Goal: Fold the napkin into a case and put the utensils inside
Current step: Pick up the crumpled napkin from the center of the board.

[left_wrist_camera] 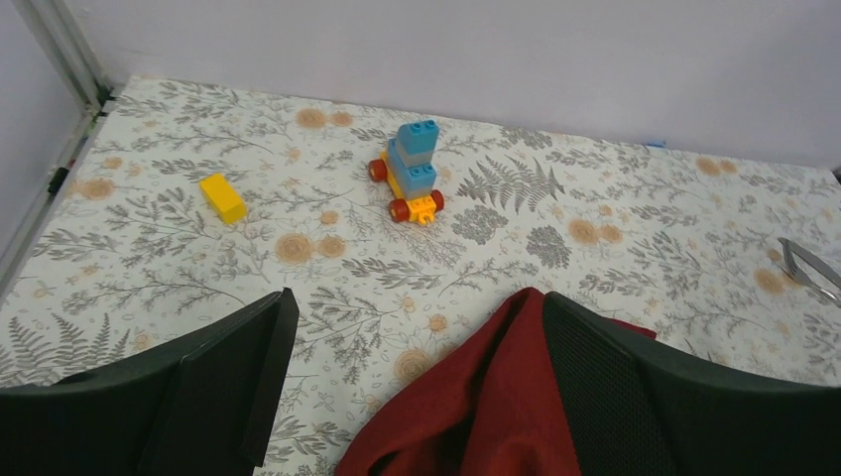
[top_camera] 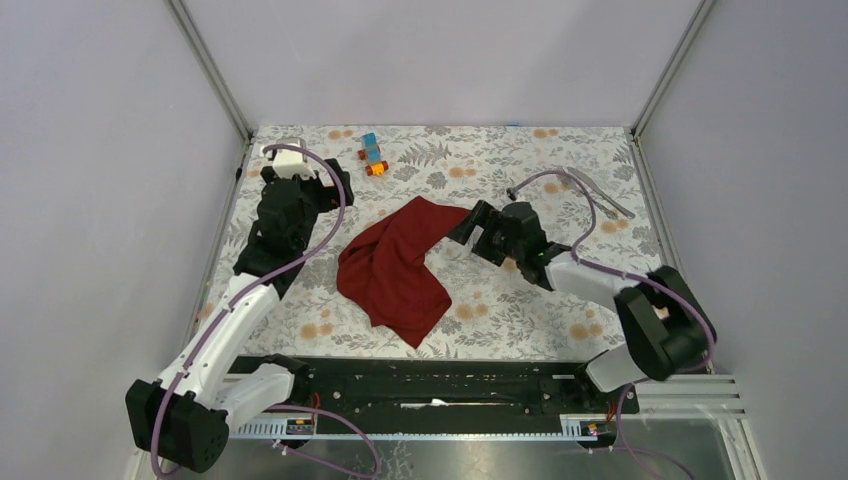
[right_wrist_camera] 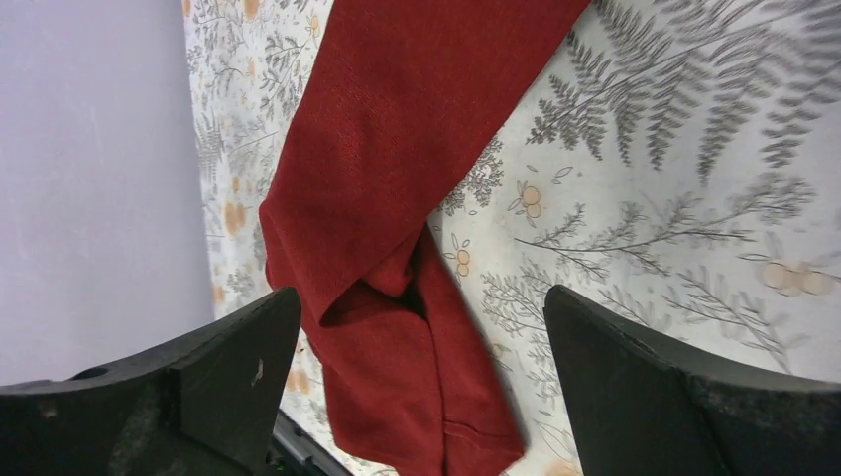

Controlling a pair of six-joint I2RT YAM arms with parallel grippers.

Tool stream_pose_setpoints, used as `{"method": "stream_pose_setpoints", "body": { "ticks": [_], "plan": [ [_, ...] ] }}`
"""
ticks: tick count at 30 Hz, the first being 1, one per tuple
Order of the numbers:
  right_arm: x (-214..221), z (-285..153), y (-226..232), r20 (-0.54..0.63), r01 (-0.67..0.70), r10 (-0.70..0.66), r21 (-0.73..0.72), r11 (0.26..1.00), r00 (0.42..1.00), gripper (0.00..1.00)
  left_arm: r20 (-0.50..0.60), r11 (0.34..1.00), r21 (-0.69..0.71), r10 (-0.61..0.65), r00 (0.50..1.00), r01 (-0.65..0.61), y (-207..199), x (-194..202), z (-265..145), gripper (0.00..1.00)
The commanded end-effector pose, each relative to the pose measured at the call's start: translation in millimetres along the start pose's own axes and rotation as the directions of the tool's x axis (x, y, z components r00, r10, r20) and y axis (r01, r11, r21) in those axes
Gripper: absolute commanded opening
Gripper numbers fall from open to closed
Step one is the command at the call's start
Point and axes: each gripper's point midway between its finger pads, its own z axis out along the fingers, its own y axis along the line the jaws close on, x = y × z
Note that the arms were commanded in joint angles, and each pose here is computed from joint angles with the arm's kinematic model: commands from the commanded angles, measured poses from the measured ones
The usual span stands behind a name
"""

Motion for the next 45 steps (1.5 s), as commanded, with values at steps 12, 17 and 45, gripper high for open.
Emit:
{"method": "stream_pose_setpoints", "body": {
  "ticks": [12, 17, 45],
  "plan": [
    [-39.1, 83.0, -25.6, -0.072, -0.279, 0.271, -0.136, 0.951, 0.96, 0.75, -0.051, 0.959, 0.282, 0.009, 0.999, 0.006, -56.7, -4.7, 4.2, 0.99],
    [-55.9, 109.0, -44.8, -0.066, -0.325, 0.319, -0.112, 0.939, 0.945, 0.73, -0.09, 0.946, 0.323, 0.011, 0.996, 0.019, -65.3, 5.8, 8.0, 0.99],
    [-71.0, 70.6, -37.8, -0.165, -0.314, 0.284, -0.201, 0.928, 0.945, 0.0, -0.714, 0.93, 0.324, 0.361, 0.599, -0.174, -159.6, 273.1, -147.8, 0.64]
  ]
}}
